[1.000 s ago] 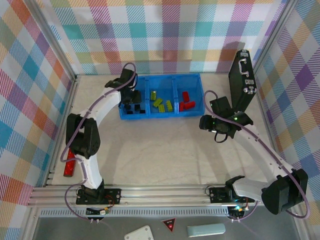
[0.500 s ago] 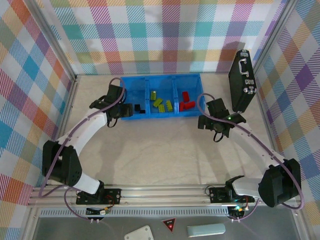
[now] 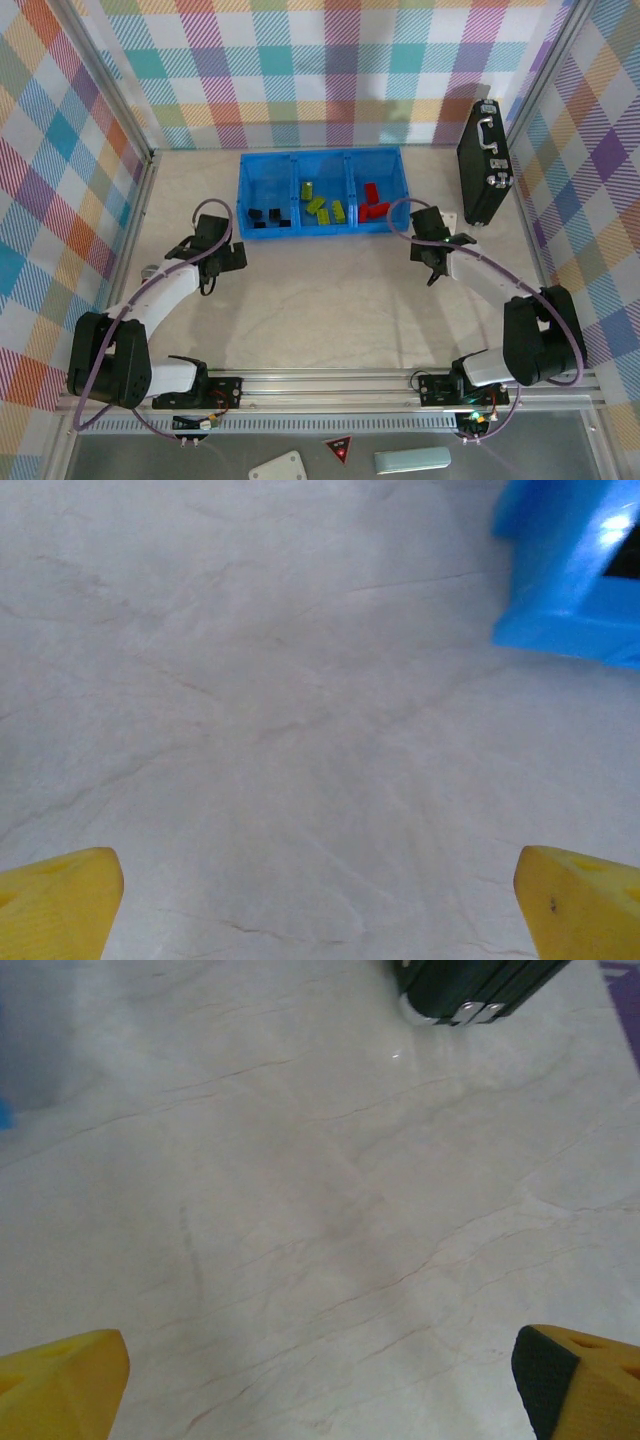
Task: Sort the legos into containers by color
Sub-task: Reset both arms
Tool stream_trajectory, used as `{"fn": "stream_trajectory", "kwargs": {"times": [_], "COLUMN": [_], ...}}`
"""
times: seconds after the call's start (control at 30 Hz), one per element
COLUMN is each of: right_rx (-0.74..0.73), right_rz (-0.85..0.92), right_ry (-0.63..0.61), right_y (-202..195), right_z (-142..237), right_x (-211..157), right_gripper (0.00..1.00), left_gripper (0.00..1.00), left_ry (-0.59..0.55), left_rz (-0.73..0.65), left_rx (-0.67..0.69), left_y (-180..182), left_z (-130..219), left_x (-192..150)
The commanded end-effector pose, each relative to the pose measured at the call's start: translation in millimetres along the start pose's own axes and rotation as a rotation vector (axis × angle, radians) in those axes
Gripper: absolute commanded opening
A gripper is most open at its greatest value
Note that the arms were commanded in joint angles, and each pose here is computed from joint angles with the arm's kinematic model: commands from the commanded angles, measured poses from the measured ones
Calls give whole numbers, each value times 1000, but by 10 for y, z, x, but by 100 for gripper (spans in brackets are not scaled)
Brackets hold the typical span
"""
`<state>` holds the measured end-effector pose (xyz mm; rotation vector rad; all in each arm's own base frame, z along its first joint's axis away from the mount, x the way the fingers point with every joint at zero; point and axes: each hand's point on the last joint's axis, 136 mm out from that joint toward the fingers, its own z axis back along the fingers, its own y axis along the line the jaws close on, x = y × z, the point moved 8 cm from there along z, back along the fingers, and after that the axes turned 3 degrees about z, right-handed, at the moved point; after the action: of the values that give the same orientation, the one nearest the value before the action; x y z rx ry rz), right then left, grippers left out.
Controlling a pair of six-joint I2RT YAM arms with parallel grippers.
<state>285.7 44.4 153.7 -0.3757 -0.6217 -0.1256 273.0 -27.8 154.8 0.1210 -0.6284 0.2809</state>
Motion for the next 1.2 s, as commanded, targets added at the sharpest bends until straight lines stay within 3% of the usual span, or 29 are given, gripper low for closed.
{"fn": "stream_trajectory", "kwargs": {"times": [0.0,0.17,0.43,0.6,0.83,1.07,1.17], "right_rx": [-67,27,176,207,300,407,399], "right_rz": [-8,-33,-141,-118,-101,-34,-63], "right_ry": [-112,-305,-526,-592,-585,-635,-592], "right_y": [-60,-42,-203,-211,-136,-36,-67], "right_z": [-116,-200,-247,-326,-454,-496,-540], "right_x": [87,75,61,137,142,43,93], "right_gripper": [99,99,99,99,99,99,99], "left_gripper": [100,100,100,100,100,100,100], "left_ry": [-122,-261,-514,-543,-561,-518,-519], "left_rz": [75,73,84,10,-27,-59,-60], "left_rx": [72,121,8,-98,-212,-271,-269], "left_y": [132,209,174,7,-25,-66,-66], "left_z": [4,-34,-238,-346,-557,-667,-671], "left_x": [94,133,121,223,192,186,193]}}
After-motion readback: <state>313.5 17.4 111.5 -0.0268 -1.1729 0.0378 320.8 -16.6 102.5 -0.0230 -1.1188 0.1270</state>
